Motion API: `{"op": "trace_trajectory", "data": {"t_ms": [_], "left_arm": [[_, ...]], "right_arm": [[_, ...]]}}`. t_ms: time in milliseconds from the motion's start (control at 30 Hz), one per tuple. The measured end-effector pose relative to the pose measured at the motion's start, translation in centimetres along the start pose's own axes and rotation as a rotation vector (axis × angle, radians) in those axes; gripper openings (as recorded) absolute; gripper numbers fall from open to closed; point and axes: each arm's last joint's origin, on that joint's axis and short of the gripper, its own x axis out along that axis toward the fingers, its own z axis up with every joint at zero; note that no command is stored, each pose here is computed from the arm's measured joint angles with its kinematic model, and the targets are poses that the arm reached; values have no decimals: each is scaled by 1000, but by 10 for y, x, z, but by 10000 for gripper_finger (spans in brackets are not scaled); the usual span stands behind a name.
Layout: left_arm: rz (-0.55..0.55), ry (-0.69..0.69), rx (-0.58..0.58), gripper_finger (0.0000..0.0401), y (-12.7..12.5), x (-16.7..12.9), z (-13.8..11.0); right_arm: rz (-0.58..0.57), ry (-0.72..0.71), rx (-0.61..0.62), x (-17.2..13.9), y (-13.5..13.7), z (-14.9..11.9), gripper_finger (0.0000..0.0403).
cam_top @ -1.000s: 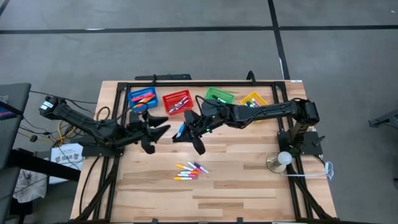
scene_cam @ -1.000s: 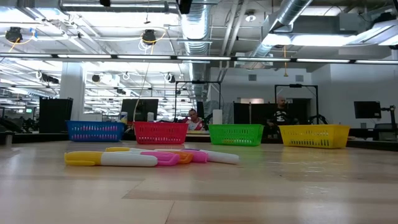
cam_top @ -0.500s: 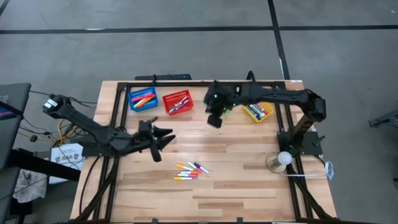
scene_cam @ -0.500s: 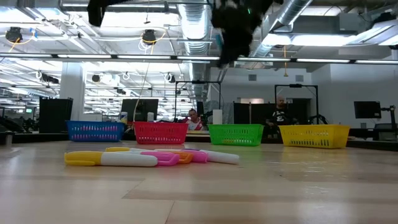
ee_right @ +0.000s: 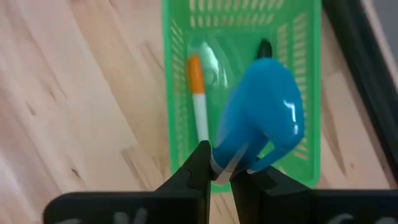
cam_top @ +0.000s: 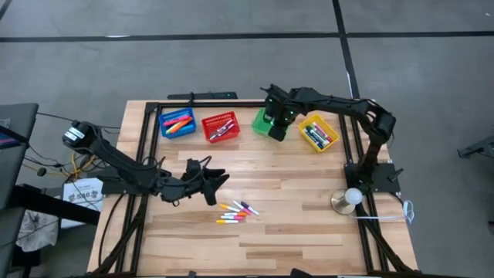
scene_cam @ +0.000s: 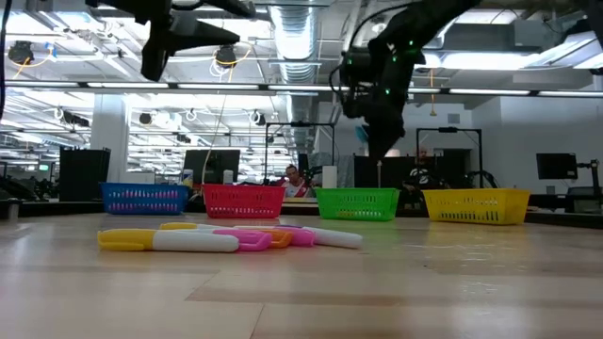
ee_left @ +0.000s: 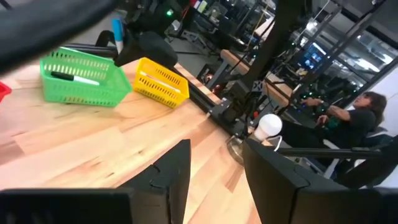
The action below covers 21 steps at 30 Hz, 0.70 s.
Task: Pick & Place Markers
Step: Put the small blue highlighter pen into the green bin, then put the small purple highlighter pen into the green bin
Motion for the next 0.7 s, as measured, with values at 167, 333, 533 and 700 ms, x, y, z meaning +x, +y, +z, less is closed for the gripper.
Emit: {"op": "trace_trajectory", "data": {"t_ms": [167, 333, 533, 700], "left_arm": [[1, 1, -6, 144, 0, 2, -3], [2, -2, -15, 144, 0, 2, -4], [1, -3, -27, 144, 0, 2, -3], [-15, 15, -23, 144, -1, 2, -4]], "right_arm": [[4, 29, -13, 14, -2, 1, 53], [7, 60, -49, 23, 0, 1, 67], [-18, 56, -63, 23, 2, 2, 83], [-48, 72, -57, 13, 3, -2, 85]]}}
